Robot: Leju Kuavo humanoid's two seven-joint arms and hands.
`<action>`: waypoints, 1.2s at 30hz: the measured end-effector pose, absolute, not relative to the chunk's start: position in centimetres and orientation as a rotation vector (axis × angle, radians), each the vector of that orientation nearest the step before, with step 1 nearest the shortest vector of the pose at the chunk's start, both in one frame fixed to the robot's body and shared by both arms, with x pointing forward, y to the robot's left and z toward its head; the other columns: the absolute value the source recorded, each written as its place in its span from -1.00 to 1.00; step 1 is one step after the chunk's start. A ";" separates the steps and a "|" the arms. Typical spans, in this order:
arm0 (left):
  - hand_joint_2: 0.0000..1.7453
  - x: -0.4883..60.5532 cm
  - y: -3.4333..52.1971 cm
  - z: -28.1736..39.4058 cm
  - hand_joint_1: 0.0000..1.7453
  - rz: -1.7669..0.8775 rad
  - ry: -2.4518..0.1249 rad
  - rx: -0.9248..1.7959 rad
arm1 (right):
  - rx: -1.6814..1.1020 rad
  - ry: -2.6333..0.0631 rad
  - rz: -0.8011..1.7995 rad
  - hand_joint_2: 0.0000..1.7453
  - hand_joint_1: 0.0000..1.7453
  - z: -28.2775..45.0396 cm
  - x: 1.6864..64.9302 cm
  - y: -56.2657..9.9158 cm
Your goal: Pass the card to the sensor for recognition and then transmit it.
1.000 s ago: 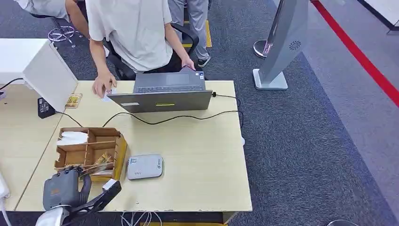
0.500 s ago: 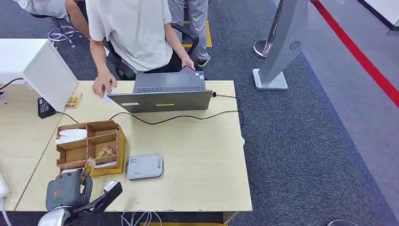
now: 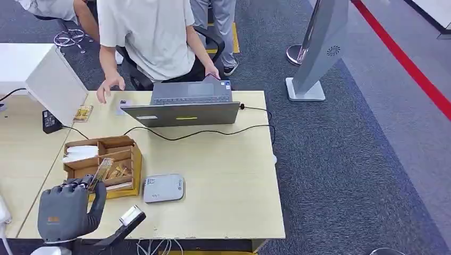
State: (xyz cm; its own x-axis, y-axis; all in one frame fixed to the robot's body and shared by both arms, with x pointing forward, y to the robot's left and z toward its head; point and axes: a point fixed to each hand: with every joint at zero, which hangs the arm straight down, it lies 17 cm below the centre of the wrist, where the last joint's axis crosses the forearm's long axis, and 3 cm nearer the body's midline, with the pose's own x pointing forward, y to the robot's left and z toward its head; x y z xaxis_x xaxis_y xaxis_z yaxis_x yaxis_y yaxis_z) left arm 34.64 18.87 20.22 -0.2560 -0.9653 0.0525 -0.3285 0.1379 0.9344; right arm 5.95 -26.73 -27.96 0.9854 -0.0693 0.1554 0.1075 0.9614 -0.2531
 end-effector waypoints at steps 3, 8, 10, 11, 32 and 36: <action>1.00 33.1 17.5 25.0 1.00 -1.060 -1.868 1.304 | -0.267 -0.148 -0.083 1.00 -1.00 -28.0 5.9 -26.8; 1.00 35.9 17.9 28.7 1.00 -0.999 -1.881 1.330 | -0.260 -0.162 -0.035 1.00 -1.00 -27.9 6.2 -26.6; 1.00 38.7 18.6 30.1 1.00 -0.998 -1.847 1.382 | -0.256 -0.177 0.004 1.00 -1.00 -27.9 6.7 -26.4; 1.00 40.4 19.2 30.8 1.00 -0.992 -1.825 1.419 | -0.251 -0.186 0.022 1.00 -1.00 -27.9 6.9 -26.3; 1.00 58.1 32.1 28.2 1.00 -1.004 -1.302 1.628 | -0.230 -0.234 0.138 1.00 -1.00 -27.7 8.4 -25.4; 1.00 58.4 32.4 27.9 1.00 -1.005 -1.287 1.620 | -0.230 -0.234 0.138 1.00 -1.00 -27.7 8.4 -25.4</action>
State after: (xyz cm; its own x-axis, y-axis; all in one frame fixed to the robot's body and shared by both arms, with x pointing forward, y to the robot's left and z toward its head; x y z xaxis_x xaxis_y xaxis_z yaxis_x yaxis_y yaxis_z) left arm 58.40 32.38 27.86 0.1602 -0.9824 -0.0960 -0.3310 -0.1451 0.9324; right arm 8.45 -25.44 -27.66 0.9635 0.1621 0.2130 -0.1089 0.9643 -0.2415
